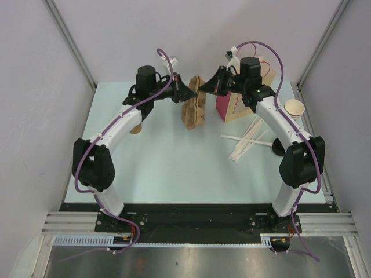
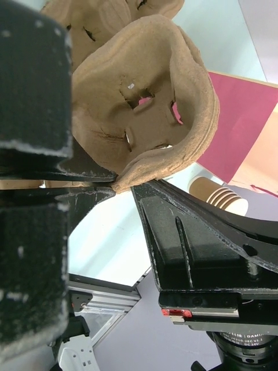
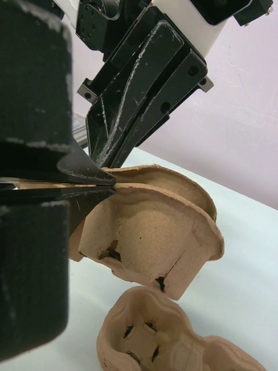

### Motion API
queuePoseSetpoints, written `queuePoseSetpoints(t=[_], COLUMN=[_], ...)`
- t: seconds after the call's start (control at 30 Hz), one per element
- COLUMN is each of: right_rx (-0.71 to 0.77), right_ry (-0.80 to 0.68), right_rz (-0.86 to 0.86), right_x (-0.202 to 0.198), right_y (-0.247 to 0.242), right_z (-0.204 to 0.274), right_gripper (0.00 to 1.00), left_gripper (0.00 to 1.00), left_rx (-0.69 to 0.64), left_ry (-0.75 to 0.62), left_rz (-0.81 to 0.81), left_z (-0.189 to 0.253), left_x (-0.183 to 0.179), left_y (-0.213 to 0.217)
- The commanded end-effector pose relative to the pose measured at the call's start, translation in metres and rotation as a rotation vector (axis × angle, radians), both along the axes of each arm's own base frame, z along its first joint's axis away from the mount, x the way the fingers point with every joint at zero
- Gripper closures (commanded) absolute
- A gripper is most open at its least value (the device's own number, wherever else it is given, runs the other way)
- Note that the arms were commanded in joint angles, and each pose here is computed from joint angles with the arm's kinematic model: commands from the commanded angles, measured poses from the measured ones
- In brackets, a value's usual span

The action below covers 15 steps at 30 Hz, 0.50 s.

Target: Pack the takeout coffee

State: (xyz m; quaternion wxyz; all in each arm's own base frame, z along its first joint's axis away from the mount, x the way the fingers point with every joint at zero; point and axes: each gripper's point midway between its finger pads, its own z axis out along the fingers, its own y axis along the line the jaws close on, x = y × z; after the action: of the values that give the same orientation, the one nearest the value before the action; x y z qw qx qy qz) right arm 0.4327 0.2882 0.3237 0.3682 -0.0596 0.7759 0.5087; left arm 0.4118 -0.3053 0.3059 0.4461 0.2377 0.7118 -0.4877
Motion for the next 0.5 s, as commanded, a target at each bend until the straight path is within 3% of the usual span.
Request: queuePoseSetpoints(t=[0.0, 0.47], right_rx=[-0.014, -0.044], right_ry=[-0.068, -0.109], right_rz=[-0.056, -0.139], right_x=[0.017, 0.050], right_y=[-0.011, -0.022], right_z=[0.017, 0.026], right_gripper=[1.00, 1.00], left_gripper=[1.00, 1.00], left_rx=[-0.020, 0.041], left_ry=[-0.077, -0.088], left_rz=[0.071, 0.267], left_z=[0.040, 0.054], left_x=[0.000, 0.003], left_y=[0.022, 0.087])
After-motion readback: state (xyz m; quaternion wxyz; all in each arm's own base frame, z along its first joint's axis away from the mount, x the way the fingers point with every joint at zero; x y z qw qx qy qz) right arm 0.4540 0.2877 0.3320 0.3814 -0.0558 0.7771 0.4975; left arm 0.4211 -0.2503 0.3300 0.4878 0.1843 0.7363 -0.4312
